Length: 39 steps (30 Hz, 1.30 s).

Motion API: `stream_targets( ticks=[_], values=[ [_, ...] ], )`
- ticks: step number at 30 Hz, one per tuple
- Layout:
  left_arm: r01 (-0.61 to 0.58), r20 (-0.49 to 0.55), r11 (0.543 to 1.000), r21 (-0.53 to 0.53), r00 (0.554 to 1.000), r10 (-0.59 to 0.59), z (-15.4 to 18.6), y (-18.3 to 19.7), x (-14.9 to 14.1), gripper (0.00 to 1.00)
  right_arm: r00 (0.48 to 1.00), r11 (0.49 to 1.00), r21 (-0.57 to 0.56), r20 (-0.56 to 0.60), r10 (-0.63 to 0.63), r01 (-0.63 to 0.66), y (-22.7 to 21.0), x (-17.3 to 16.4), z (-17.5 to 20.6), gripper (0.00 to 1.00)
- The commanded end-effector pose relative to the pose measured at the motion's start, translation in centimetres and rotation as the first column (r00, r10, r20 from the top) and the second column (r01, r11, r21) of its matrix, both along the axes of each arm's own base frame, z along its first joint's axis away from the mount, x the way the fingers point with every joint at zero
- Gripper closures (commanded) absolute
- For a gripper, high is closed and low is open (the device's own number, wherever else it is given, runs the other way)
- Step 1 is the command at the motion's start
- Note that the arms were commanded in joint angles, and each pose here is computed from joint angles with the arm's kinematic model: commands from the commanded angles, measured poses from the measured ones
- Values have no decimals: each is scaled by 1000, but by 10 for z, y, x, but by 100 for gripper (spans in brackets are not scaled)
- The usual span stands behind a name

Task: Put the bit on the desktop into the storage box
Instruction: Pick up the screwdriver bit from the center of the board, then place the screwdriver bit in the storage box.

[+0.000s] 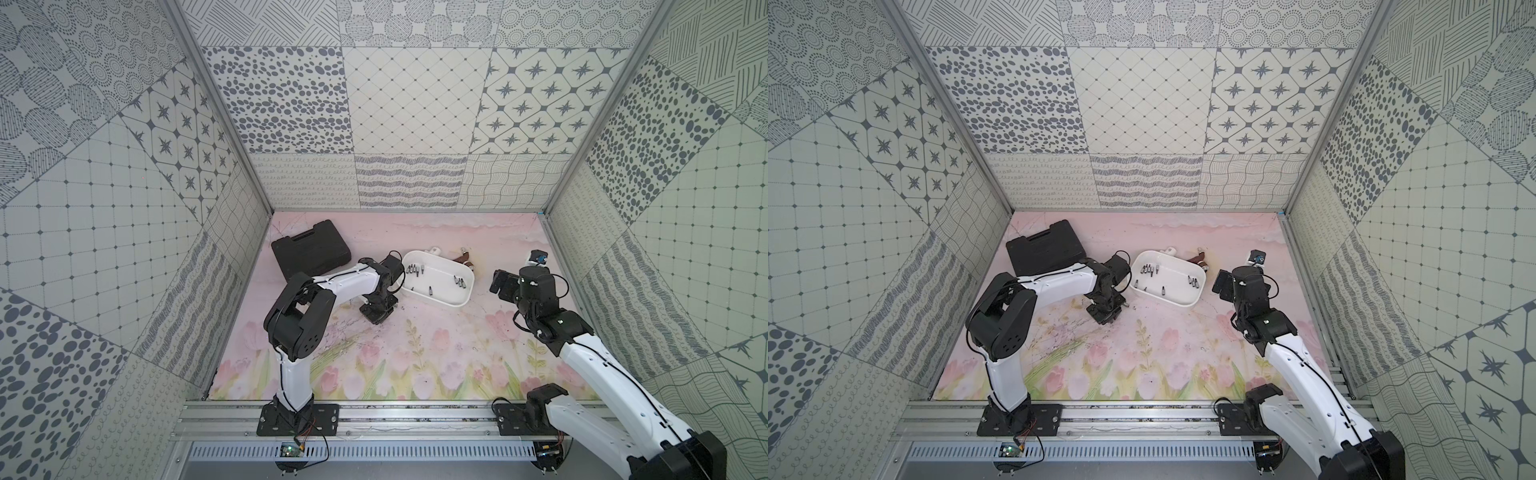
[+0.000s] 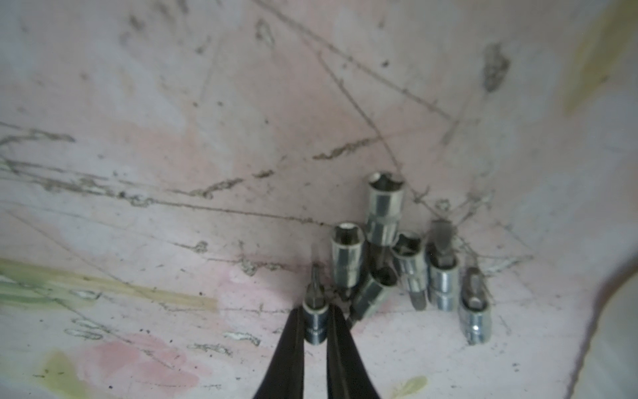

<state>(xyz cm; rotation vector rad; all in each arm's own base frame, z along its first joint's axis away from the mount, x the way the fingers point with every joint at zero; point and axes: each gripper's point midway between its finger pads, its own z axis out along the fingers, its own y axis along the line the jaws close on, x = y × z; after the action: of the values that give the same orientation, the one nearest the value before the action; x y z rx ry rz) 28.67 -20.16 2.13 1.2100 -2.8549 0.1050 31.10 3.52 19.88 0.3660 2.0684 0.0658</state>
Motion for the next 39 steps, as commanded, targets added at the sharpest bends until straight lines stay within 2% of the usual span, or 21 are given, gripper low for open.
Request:
stream_targets(
  ticks=[1,7,13,18,23,29,32,37,39],
  values=[
    [13,29,999,29,999,-14,15,12,0,98,999,1000,5,37,-14,13,-3,1,8,3],
    [19,127,999,31,992,-23,44,17,8,100,999,1000,7,39,-14,13,-3,2,9,3],
    [113,233,994,6,966,-111,77,6,26,100,999,1000,9,44,-12,11,-2,2,12,3],
    [228,315,974,12,923,-220,99,-11,40,100,999,1000,9,45,-10,10,-2,3,13,3],
    [339,387,941,-11,869,-309,107,-35,51,100,999,1000,9,49,-7,7,-2,3,15,3],
    [467,458,882,-64,799,-390,111,-66,63,100,999,1000,4,54,-10,10,-3,3,17,3],
    [539,510,839,-77,744,-432,117,-83,72,100,999,1000,2,53,-9,9,-3,2,16,3],
    [661,587,744,-97,641,-494,126,-115,84,100,999,1000,3,52,-9,9,-3,2,15,3],
    [720,615,685,-114,592,-520,128,-132,85,100,999,1000,3,52,-9,9,-3,2,15,3]
  ],
)
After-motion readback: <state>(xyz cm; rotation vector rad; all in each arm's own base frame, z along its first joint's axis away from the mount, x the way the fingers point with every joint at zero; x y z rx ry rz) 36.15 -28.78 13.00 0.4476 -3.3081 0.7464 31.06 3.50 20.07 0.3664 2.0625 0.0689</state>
